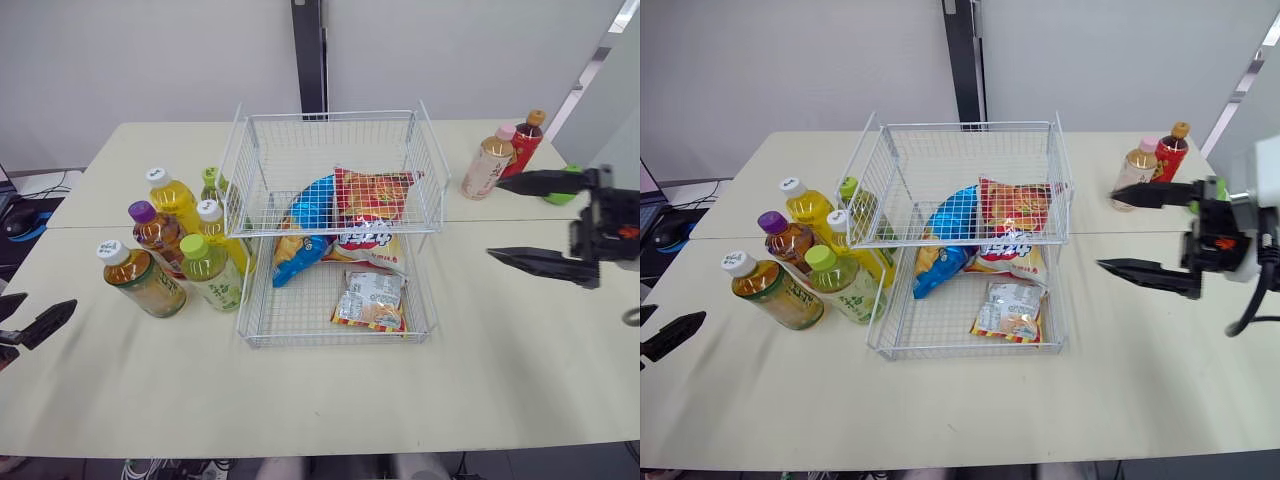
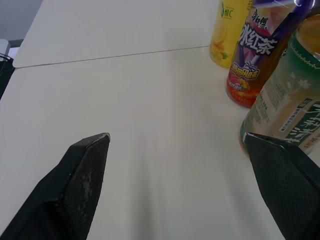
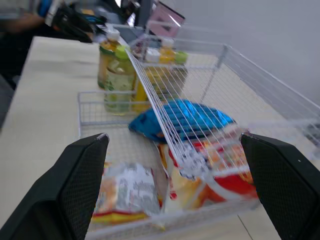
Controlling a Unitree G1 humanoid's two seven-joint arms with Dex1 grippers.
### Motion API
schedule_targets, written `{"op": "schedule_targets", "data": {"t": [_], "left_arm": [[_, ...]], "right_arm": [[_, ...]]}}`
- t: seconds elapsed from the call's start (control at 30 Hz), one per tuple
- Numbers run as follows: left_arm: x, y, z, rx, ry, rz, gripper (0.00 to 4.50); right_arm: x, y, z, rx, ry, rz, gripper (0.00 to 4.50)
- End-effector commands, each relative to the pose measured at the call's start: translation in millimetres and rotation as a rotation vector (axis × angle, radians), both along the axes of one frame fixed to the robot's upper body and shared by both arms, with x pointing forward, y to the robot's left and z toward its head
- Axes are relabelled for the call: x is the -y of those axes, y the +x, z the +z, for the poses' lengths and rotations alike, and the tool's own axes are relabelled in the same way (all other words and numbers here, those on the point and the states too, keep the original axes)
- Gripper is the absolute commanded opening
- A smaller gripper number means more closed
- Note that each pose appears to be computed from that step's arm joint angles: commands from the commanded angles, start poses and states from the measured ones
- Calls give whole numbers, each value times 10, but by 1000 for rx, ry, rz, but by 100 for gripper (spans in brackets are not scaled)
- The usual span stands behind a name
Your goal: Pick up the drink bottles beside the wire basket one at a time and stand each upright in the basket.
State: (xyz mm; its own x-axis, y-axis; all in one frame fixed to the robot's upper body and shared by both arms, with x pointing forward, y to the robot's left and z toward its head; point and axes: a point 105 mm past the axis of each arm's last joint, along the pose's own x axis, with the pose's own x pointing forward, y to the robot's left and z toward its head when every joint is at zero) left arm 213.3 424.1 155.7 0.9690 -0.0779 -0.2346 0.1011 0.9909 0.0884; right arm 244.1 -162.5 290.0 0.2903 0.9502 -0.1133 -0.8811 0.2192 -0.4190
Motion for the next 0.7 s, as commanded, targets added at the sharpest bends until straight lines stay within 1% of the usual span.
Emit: {"op": "schedule_targets", "data": {"t": [0.03, 0.2, 0.33, 0.4, 0.5, 0.7], "left_arm": [[10, -119, 214, 67, 17, 16, 447], [132, -328, 329, 82, 22, 18, 447], [317, -455, 440, 92, -27, -6, 447], [453, -417, 513, 107, -53, -41, 447], [660, -299, 610, 128, -94, -110, 447], [816, -44, 717, 183, -82, -129, 447]], "right_arm": [[-236, -17, -2, 13, -14, 96, 450], [-487, 57, -49, 14, 2, 165, 450], [-586, 106, -112, -23, 15, 195, 450], [-592, 119, -140, -18, 21, 214, 450], [-566, 151, -178, -12, 25, 220, 450], [-483, 197, -197, -1, 25, 221, 450]]}}
